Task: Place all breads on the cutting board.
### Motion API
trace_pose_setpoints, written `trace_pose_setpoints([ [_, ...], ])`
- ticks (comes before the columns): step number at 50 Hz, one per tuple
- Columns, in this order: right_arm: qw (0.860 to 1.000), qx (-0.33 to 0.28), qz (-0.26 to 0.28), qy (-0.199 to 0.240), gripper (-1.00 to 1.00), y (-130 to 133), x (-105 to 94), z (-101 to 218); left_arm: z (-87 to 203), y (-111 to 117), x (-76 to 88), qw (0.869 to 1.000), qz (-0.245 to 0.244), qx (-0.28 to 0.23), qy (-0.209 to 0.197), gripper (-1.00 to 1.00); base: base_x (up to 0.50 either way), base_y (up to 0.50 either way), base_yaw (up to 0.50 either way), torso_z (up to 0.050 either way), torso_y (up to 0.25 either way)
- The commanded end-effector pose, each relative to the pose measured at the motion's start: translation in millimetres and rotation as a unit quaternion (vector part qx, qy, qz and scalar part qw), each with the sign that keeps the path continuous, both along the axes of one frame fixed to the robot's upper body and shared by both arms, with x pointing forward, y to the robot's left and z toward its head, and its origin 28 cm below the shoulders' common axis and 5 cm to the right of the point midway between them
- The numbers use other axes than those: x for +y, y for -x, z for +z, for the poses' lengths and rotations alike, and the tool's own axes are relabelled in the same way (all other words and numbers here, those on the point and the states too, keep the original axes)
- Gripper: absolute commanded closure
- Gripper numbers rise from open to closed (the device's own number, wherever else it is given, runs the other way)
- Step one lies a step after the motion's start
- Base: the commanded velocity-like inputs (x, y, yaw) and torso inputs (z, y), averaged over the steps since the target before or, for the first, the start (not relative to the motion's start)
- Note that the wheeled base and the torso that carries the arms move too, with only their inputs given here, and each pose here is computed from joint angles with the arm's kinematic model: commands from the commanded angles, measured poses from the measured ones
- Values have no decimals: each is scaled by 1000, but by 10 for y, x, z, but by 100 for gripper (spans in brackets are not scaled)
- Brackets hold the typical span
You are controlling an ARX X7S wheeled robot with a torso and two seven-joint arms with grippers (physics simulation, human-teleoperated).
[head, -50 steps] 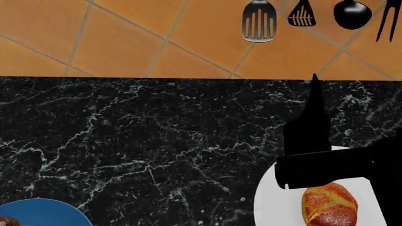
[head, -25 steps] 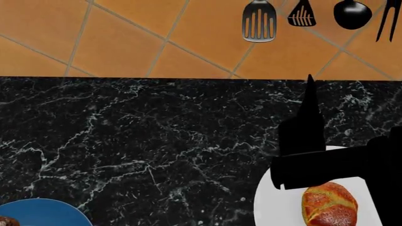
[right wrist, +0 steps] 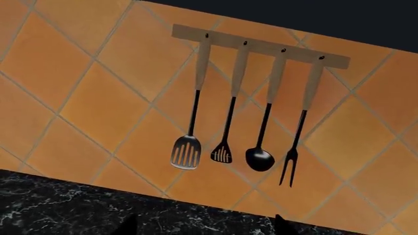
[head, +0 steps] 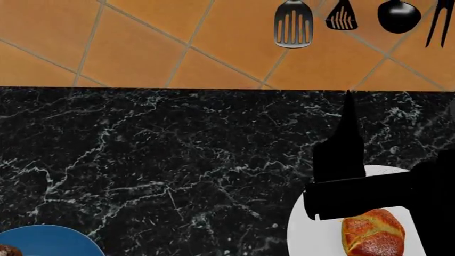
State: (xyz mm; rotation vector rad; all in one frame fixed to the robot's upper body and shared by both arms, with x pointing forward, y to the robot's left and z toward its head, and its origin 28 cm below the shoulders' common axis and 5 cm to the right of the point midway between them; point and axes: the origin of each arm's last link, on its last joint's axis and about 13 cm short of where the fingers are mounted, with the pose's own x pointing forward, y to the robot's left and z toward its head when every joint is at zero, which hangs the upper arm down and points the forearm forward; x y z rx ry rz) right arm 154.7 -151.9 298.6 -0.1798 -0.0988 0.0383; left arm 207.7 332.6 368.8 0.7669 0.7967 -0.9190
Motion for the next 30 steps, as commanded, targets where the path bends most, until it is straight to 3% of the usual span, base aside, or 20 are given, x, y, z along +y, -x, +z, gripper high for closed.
trace_pose_setpoints([
  [1, 1000, 1, 2, -2, -100, -5, -6, -48, -127, -83, 72, 1000, 25, 10, -2, -100, 0, 0, 0, 0, 0],
  [30, 1000, 7, 4, -1, -100, -16, 8, -129, -580, -311, -12, 999, 16, 45, -16, -100, 0, 0, 0, 0, 0],
])
